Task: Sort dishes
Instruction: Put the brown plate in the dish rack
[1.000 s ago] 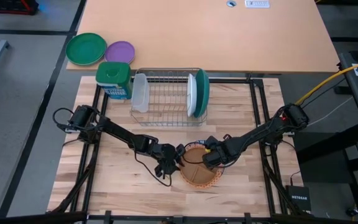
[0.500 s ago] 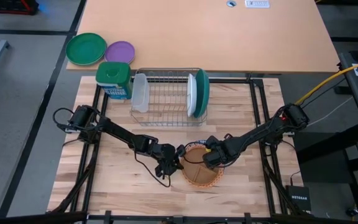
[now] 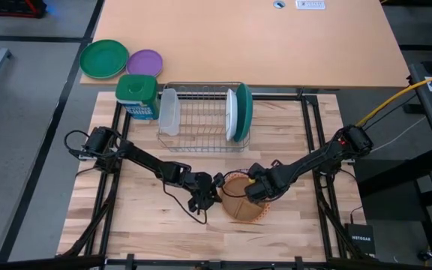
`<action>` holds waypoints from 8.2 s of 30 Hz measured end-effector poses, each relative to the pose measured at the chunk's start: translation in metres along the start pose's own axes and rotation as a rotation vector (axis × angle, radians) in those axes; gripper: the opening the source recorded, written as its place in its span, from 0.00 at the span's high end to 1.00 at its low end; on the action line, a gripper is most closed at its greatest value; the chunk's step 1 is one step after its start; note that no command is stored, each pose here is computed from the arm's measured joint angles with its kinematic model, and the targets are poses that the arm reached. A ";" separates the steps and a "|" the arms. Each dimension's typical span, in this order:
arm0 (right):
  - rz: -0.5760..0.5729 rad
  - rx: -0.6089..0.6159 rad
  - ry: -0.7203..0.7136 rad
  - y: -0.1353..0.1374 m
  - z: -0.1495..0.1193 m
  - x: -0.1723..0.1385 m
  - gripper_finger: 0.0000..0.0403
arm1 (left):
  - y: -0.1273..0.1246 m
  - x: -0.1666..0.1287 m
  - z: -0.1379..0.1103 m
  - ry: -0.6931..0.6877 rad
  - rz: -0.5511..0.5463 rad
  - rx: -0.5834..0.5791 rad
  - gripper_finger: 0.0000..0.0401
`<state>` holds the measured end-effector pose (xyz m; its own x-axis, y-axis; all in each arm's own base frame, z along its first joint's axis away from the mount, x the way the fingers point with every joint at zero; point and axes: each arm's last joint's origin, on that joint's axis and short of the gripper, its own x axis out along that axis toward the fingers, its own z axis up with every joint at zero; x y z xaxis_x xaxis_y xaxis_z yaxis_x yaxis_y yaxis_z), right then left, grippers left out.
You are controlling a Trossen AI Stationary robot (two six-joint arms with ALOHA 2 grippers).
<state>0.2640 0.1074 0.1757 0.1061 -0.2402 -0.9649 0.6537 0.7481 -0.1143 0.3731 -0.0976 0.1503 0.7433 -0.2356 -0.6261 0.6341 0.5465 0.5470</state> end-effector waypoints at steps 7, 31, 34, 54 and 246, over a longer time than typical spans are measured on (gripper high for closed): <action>0.020 0.003 0.014 0.001 0.000 0.000 0.74 | 0.000 0.000 0.000 -0.004 -0.003 0.001 0.99; 0.084 0.017 0.026 0.006 0.001 0.000 0.74 | -0.002 0.000 0.001 -0.005 -0.014 -0.040 0.96; 0.086 0.017 0.026 0.006 0.001 -0.001 0.74 | -0.003 0.000 0.003 -0.008 -0.010 -0.076 0.93; 0.159 0.032 0.033 0.012 0.003 -0.001 0.74 | -0.012 0.001 0.007 0.019 -0.029 0.042 0.64; -0.112 0.080 -0.680 -0.150 0.002 -0.187 0.74 | 0.081 -0.183 -0.171 -0.514 0.992 -1.649 0.68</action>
<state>0.1473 0.0392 0.3740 0.4638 -0.6675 -0.5825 0.7387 0.6544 -0.1618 0.2519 0.1273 0.2141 0.8191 0.5594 -0.1274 -0.5138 0.6165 -0.5966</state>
